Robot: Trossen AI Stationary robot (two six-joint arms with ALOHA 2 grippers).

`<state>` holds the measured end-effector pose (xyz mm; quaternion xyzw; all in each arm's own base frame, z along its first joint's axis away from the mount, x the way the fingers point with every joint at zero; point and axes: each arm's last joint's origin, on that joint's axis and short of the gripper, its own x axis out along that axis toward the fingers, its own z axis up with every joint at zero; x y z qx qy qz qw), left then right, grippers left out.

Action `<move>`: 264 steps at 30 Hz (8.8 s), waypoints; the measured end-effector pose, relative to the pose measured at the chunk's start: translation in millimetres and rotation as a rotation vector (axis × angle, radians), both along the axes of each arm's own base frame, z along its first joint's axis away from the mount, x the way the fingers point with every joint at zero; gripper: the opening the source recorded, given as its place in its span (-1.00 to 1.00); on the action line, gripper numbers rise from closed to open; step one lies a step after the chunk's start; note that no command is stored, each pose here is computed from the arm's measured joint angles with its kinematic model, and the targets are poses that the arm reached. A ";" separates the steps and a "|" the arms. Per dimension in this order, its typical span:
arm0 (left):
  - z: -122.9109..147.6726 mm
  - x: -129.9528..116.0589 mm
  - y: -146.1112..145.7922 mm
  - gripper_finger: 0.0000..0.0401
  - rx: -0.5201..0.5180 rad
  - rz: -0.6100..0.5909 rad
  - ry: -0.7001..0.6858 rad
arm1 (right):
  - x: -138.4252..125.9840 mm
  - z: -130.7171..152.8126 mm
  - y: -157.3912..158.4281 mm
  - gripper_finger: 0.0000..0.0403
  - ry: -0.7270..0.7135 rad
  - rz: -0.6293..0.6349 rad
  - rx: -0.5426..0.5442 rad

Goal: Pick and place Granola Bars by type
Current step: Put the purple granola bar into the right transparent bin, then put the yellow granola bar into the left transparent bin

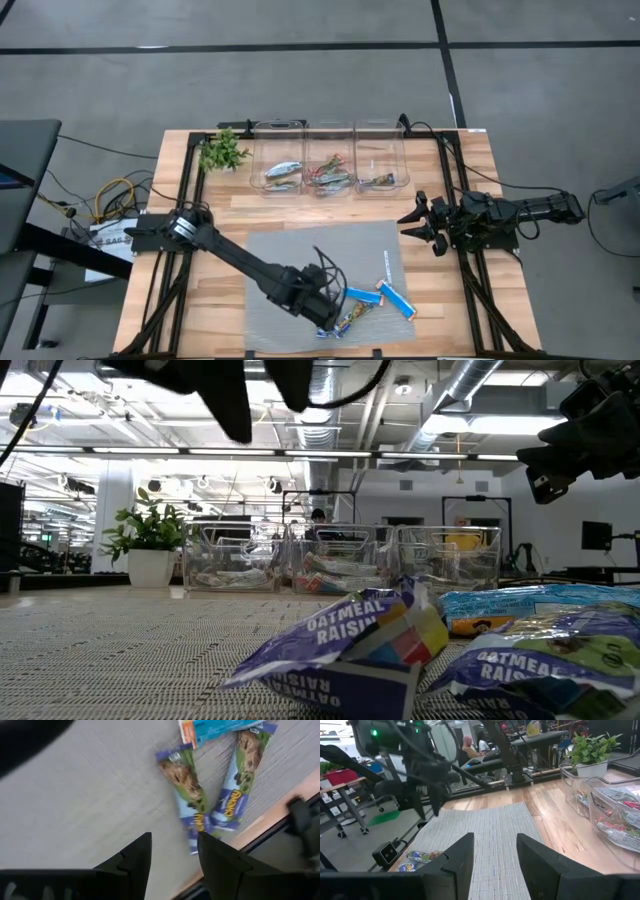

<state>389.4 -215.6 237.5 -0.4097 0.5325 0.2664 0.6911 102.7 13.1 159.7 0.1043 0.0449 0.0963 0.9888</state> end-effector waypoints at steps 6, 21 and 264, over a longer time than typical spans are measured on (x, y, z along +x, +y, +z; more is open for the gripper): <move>-19.8 10.7 -7.7 -0.25 -0.097 0.086 -0.107 | 0.0 0.0 0.0 -0.30 0.000 0.000 0.000; -74.1 32.8 -3.8 -0.25 -0.089 0.115 -0.066 | 0.0 0.3 0.0 -0.30 -0.003 0.000 0.000; -89.0 115.2 38.3 -0.22 0.550 -1.475 -0.338 | 1.1 -1.7 0.1 -0.29 0.020 0.000 -0.002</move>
